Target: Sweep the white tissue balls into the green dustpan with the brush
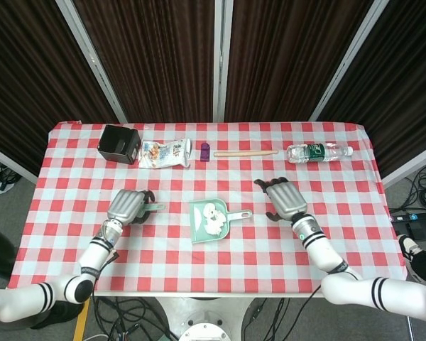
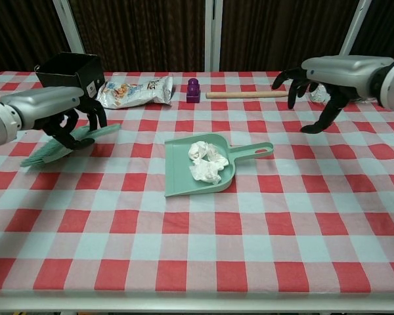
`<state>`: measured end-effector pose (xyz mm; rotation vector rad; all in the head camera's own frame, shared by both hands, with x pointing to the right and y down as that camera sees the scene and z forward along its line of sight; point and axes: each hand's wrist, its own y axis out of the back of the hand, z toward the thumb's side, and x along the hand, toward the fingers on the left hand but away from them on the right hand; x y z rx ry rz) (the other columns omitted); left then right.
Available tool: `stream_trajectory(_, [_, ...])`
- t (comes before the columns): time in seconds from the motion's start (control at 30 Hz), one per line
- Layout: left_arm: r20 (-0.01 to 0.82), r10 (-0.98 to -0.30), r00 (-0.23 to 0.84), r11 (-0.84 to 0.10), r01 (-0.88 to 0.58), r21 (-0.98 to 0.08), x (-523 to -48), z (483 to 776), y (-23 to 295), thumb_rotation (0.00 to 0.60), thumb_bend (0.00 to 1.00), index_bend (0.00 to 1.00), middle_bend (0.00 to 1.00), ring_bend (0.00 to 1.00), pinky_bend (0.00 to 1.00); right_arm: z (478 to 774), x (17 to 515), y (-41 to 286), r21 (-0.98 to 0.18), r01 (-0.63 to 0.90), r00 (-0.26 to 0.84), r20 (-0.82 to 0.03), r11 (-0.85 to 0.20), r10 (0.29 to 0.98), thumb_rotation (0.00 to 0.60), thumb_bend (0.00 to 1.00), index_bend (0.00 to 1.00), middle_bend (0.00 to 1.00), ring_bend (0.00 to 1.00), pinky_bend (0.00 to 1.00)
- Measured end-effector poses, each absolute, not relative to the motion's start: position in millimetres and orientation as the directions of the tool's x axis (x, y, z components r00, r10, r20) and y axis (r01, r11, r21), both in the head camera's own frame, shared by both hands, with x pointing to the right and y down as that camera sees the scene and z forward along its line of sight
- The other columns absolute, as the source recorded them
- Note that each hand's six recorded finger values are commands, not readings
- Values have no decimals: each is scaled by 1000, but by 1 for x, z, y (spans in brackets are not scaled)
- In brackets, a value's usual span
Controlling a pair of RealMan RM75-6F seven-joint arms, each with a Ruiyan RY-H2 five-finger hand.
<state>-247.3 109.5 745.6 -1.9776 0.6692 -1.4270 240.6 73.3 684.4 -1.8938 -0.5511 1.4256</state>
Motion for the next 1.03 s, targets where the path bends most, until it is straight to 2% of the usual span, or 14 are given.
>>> stream_trajectory(0.17, [635, -719, 282, -682, -112, -723, -249, 732, 108, 600, 257, 254, 374, 646, 902, 672, 269, 73, -755, -76, 271, -644, -651, 715, 600, 146, 130, 313, 208, 190])
stream_trajectory(0.33, [585, -780, 221, -624, -210, -752, -285, 704, 95, 600, 244, 252, 374, 492, 819, 655, 300, 71, -781, -65, 238, -617, -621, 750, 600, 155, 129, 314, 189, 190])
stream_trajectory(0.53, [485, -872, 66, -488, -188, -852, -366, 665, 97, 600, 232, 254, 353, 302, 447, 635, 342, 80, -809, -15, 197, -578, -587, 792, 600, 212, 128, 249, 55, 120])
stream_trajectory(0.6, [462, -887, 16, -459, -146, -876, -393, 654, 110, 600, 231, 254, 334, 253, 352, 627, 360, 87, -821, 10, 182, -560, -571, 808, 600, 216, 120, 220, 28, 103])
stream_trajectory(0.7, [445, -895, -39, -441, -70, -895, -427, 641, 135, 600, 228, 254, 323, 232, 311, 615, 385, 101, -842, 46, 153, -525, -537, 837, 600, 218, 93, 192, 18, 95])
stream_trajectory(0.87, [423, -898, -118, -428, 14, -904, -466, 617, 179, 600, 229, 255, 313, 226, 294, 594, 426, 136, -873, 106, 94, -467, -475, 879, 600, 218, 85, 181, 13, 89])
stream_trajectory(1.03, [416, -894, -168, -424, 15, -905, -478, 597, 219, 600, 229, 255, 313, 227, 281, 576, 447, 170, -903, 143, 44, -402, -404, 914, 600, 218, 84, 197, 13, 82])
